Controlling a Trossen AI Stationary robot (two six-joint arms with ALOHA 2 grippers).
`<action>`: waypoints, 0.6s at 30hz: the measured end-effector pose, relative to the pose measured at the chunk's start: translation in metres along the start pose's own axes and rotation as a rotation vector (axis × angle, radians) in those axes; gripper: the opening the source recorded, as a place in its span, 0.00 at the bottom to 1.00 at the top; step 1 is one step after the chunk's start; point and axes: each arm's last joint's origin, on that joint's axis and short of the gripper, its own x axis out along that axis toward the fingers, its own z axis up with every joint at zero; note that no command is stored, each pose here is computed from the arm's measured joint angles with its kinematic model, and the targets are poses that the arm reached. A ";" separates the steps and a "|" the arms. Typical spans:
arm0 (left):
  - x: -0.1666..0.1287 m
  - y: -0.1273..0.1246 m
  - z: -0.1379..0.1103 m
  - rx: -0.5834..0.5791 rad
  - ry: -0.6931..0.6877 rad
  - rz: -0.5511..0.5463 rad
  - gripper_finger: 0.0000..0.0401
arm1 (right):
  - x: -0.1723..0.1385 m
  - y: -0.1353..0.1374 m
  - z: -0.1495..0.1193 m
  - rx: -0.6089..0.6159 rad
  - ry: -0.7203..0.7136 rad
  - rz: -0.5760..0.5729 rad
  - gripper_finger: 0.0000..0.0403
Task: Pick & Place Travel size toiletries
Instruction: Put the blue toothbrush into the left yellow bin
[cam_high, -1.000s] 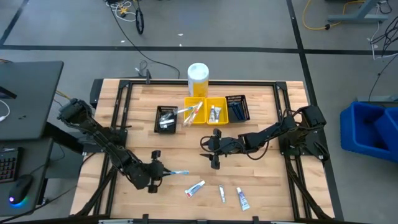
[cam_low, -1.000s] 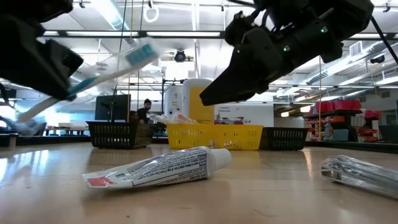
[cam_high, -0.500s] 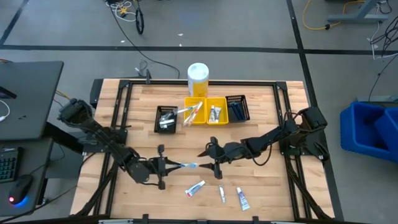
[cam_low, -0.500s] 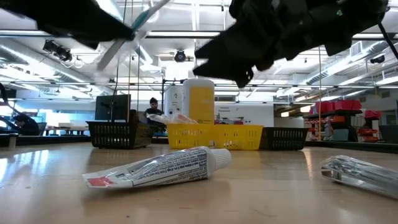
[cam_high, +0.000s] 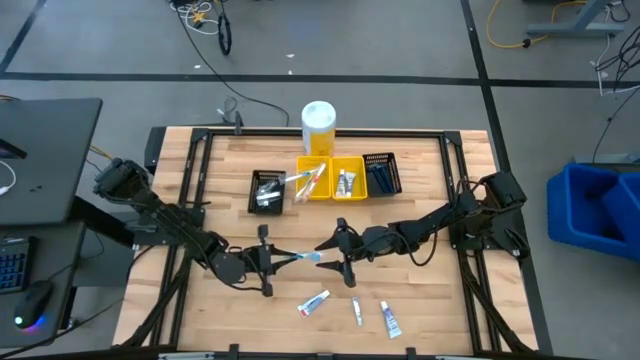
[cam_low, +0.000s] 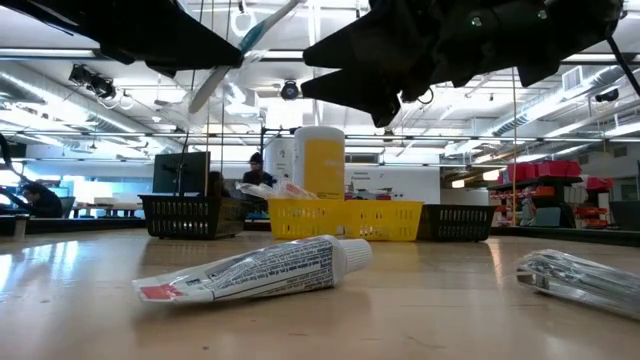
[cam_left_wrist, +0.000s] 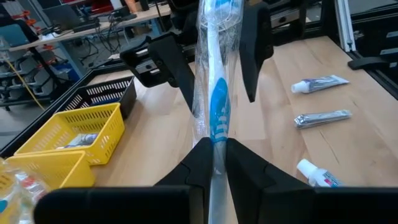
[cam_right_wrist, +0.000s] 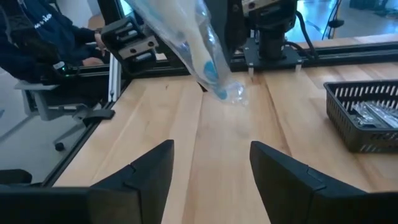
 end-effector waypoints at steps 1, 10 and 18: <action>0.000 0.000 0.000 0.000 0.000 -0.001 0.11 | 0.000 0.000 0.000 -0.005 0.000 0.000 0.53; 0.000 0.000 0.000 -0.001 0.000 -0.002 0.11 | 0.000 0.001 0.000 0.004 0.001 0.004 0.54; 0.000 0.000 0.000 0.001 0.002 -0.002 0.11 | 0.000 -0.002 0.000 -0.023 -0.015 -0.111 0.53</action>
